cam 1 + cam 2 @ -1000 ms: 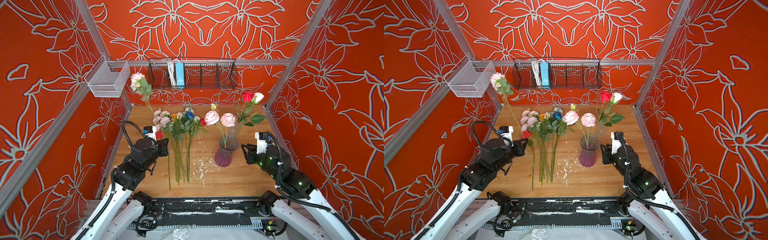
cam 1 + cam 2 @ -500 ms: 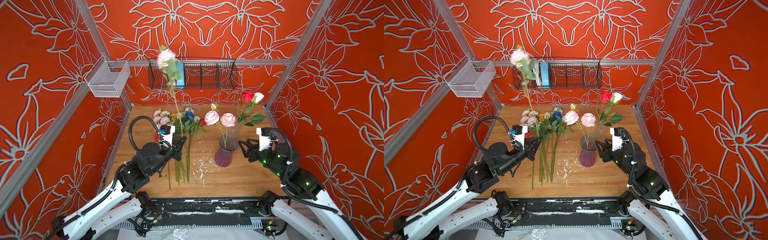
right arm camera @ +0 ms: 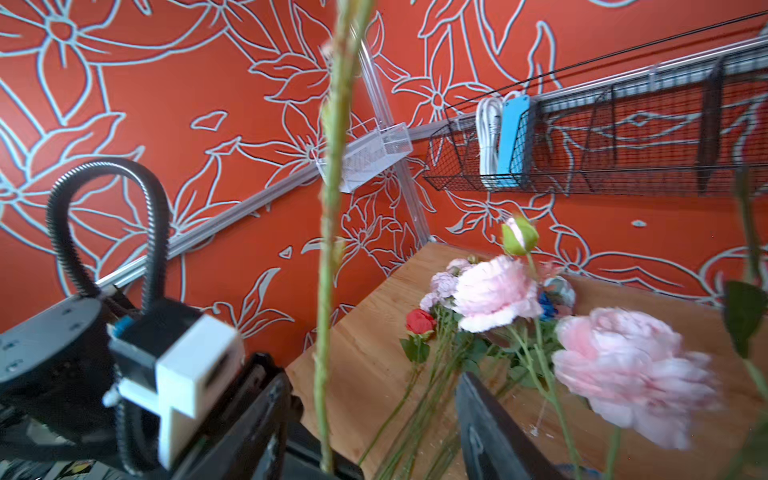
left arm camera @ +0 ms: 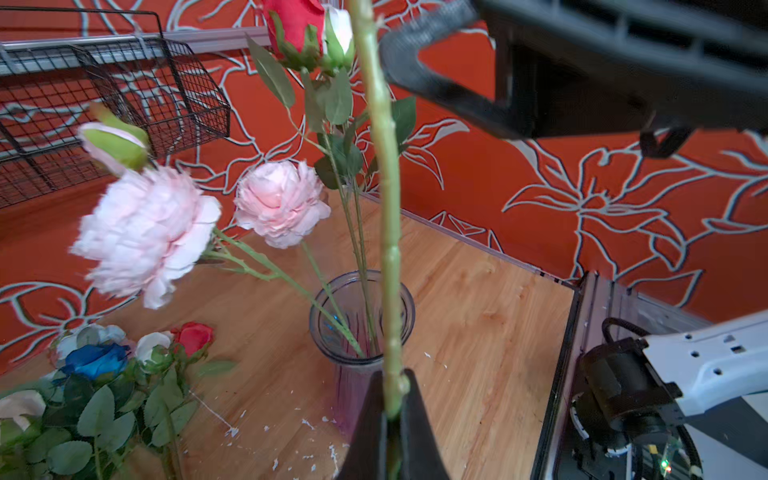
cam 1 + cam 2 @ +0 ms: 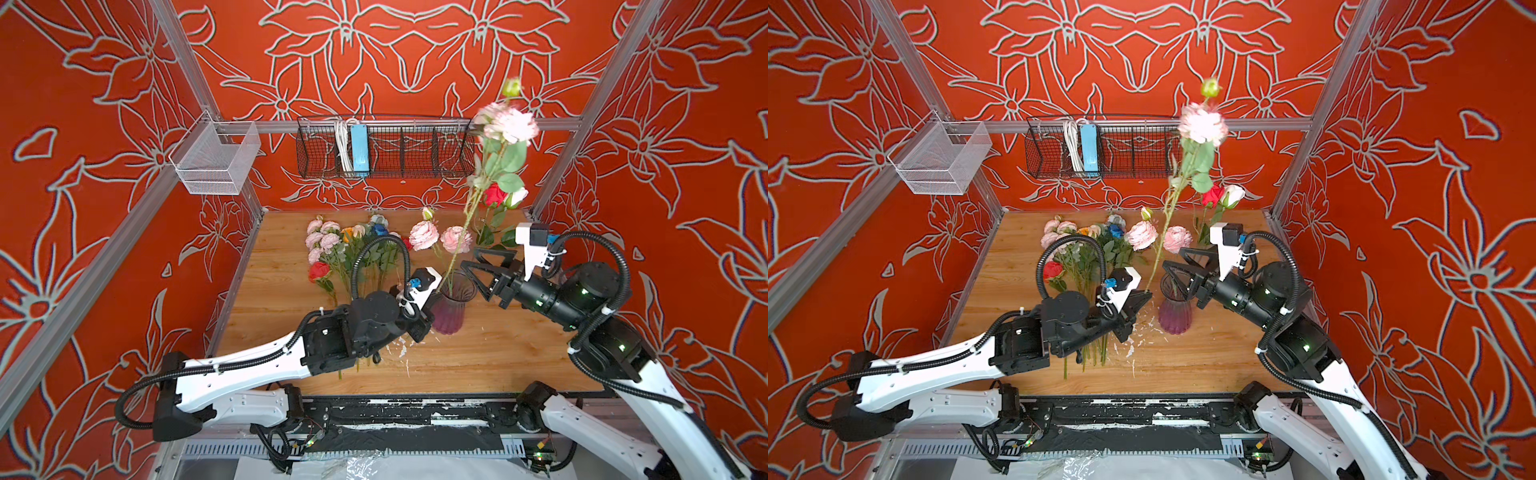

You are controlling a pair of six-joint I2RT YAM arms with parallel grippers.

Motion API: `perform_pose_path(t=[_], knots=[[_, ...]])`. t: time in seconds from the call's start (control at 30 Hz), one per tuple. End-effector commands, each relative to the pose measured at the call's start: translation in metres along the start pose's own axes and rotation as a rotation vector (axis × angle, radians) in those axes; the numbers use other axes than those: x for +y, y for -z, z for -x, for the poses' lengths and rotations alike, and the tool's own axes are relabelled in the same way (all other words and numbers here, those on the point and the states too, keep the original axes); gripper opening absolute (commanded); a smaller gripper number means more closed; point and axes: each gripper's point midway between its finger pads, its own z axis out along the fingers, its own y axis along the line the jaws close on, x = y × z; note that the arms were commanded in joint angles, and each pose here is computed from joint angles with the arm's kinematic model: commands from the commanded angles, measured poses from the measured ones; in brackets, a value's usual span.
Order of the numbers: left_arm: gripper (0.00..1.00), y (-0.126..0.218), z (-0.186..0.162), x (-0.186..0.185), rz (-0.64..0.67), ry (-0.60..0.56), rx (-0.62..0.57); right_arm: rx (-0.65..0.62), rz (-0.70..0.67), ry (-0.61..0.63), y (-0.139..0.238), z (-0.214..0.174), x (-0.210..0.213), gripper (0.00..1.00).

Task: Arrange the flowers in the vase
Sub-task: 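Carry the pink flower toward the vase while the right gripper rises to meet it, then close the right gripper on the pink flower stem while the left opens and withdraws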

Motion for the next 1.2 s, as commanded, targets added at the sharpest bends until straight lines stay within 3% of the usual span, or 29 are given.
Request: perform_pose_path(t=[0.0, 0.13, 0.3, 0.4, 0.63, 0.7, 0.8, 0.87, 0.97, 1.17], knots=[[0.0, 0.0, 0.025, 0.0, 0.011, 0.002, -0.078, -0.055, 0.132, -0.004, -0.002, 0.024, 0.027, 0.64], [0.0, 0.0, 0.026, -0.003, -0.002, 0.006, -0.084, -0.081, 0.083, -0.025, -0.008, 0.028, 0.016, 0.58], [0.0, -0.002, 0.024, -0.003, -0.001, 0.0, -0.076, -0.077, 0.073, -0.047, -0.016, 0.026, 0.01, 0.26], [0.0, -0.004, 0.021, -0.003, 0.002, -0.002, -0.068, -0.077, 0.095, -0.057, -0.017, 0.026, 0.013, 0.14], [0.04, -0.01, 0.017, -0.003, 0.015, -0.011, -0.068, -0.098, 0.055, -0.055, -0.011, 0.026, 0.007, 0.0], [0.14, -0.011, 0.015, -0.002, 0.021, -0.009, -0.069, -0.106, 0.032, -0.049, -0.008, 0.026, 0.005, 0.0], [0.53, -0.011, 0.011, 0.002, 0.042, 0.001, -0.077, -0.088, -0.018, -0.016, -0.003, 0.025, -0.001, 0.0], [0.63, -0.007, 0.01, 0.009, 0.073, 0.01, -0.083, -0.084, -0.069, 0.025, 0.001, 0.026, -0.006, 0.0], [0.69, 0.007, 0.005, 0.029, 0.162, 0.045, -0.107, -0.101, -0.161, 0.092, 0.008, 0.039, -0.016, 0.0], [0.69, 0.062, -0.028, 0.107, 0.57, 0.228, -0.132, -0.151, -0.347, 0.2, 0.015, 0.075, -0.035, 0.0]])
